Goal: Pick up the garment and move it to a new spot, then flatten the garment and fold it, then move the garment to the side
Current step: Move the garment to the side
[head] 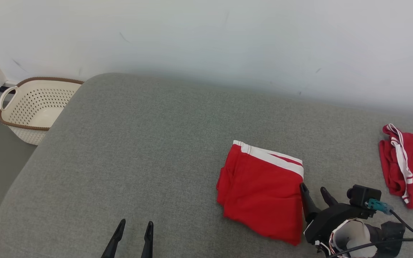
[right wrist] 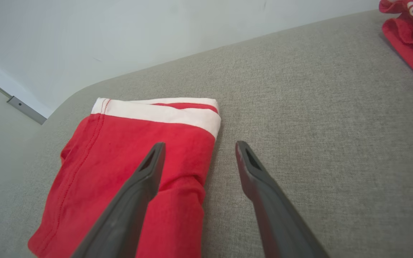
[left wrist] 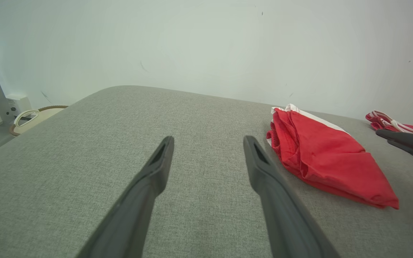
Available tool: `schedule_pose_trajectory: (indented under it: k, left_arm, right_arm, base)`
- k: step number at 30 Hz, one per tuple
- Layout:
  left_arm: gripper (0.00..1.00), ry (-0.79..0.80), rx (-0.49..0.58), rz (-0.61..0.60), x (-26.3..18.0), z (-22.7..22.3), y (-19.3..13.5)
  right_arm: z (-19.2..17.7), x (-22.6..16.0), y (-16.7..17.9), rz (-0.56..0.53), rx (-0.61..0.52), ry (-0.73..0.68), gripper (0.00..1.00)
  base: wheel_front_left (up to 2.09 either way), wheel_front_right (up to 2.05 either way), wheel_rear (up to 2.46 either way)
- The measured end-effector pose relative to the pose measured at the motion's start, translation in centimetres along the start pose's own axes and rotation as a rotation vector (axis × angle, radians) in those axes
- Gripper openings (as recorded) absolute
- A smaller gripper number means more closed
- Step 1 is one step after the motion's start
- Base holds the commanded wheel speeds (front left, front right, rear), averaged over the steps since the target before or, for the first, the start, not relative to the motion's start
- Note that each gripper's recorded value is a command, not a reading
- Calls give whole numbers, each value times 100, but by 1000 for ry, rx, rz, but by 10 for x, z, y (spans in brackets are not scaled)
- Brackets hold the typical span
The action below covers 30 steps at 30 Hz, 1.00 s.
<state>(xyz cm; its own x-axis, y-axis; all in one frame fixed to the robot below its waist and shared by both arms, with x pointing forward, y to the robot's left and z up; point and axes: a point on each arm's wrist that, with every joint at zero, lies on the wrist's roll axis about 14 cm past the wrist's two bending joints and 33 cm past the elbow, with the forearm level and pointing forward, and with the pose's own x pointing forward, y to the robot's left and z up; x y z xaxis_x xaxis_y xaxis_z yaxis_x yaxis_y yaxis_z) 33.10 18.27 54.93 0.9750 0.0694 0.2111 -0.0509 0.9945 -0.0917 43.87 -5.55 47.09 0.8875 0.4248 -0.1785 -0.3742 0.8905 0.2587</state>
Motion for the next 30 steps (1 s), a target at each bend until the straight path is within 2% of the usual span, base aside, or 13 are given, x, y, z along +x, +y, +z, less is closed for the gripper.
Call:
schedule_pose_trajectory:
  k: [11,19,20,21,22,26,30]
  left_arm:
    - [100,19,3,16,2,-6,4]
    - [100,29,6,22,4,-9,6]
    - [100,30,6,24,4,-9,7]
    - [100,31,7,25,4,-10,7]
    - [100,32,7,26,4,-10,7]
    - [100,31,8,30,6,-10,9]
    - [100,29,8,33,8,-10,10]
  right_arm:
    - [-35,16,-2,-10,66,186,100]
    - [-47,26,4,-6,100,243,100]
    - [-48,27,5,-2,99,245,95]
    - [-48,28,7,4,94,245,29]
    - [-49,29,8,9,85,244,0]
    - [-52,29,6,38,-43,255,0]
    - [-37,31,-3,55,-172,213,0]
  base:
    - [0,0,0]
    - [0,0,0]
    - [0,0,0]
    - [0,0,0]
    - [0,0,0]
    - [0,0,0]
    - [0,0,0]
